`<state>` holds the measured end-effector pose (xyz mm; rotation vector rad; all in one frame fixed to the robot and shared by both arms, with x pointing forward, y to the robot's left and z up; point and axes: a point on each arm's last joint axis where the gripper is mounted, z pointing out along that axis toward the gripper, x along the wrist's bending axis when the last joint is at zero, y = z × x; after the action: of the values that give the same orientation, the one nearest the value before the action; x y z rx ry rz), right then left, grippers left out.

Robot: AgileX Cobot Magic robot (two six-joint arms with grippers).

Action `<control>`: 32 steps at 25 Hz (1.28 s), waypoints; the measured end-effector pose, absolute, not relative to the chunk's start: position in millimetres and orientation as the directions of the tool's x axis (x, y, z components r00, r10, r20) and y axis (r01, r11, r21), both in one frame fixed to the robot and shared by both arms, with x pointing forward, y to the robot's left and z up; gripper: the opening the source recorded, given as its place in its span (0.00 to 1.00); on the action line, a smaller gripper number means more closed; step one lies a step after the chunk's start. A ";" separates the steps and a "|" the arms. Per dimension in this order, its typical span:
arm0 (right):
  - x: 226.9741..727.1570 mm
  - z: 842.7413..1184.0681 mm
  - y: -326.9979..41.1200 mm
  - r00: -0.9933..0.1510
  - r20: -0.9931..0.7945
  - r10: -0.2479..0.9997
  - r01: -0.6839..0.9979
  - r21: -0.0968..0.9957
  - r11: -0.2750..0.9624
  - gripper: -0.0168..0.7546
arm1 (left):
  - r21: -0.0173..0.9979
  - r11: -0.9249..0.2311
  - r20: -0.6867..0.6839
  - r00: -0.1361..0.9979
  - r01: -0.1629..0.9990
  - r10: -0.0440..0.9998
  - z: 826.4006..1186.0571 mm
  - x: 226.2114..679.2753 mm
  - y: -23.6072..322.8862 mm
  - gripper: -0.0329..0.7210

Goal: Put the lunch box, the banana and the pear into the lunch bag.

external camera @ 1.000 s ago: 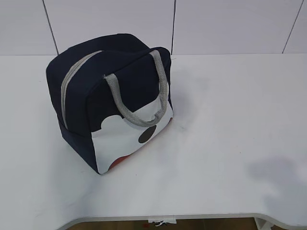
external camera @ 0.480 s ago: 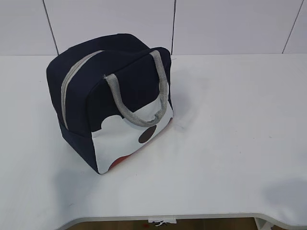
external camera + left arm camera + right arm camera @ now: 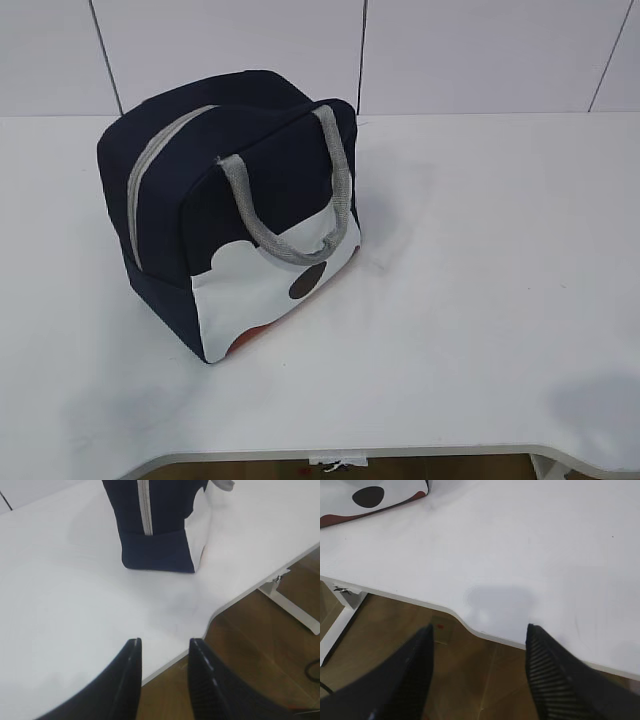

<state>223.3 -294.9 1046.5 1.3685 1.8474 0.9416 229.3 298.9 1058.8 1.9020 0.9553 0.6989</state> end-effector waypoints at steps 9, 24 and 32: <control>226.4 1044.1 -297.3 -0.228 -0.106 0.968 0.498 0.841 0.210 0.60 | 0.870 -0.314 0.083 0.515 0.379 0.853 1055.8 230.5 301.6 0.37; 226.8 1044.2 -297.3 -0.164 -0.114 0.980 0.508 0.841 0.184 0.60 | 0.871 -0.125 0.078 0.116 0.475 0.990 1055.8 230.6 297.9 0.37; 226.9 1044.4 -297.3 -0.164 -0.115 0.980 0.507 0.842 0.183 0.60 | 0.871 -0.125 0.078 0.116 0.475 0.990 1055.8 230.6 297.9 0.37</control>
<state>226.9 -297.3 1044.4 1.4058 1.7724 0.8723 230.6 297.9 1055.8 1.6968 1.4408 0.9346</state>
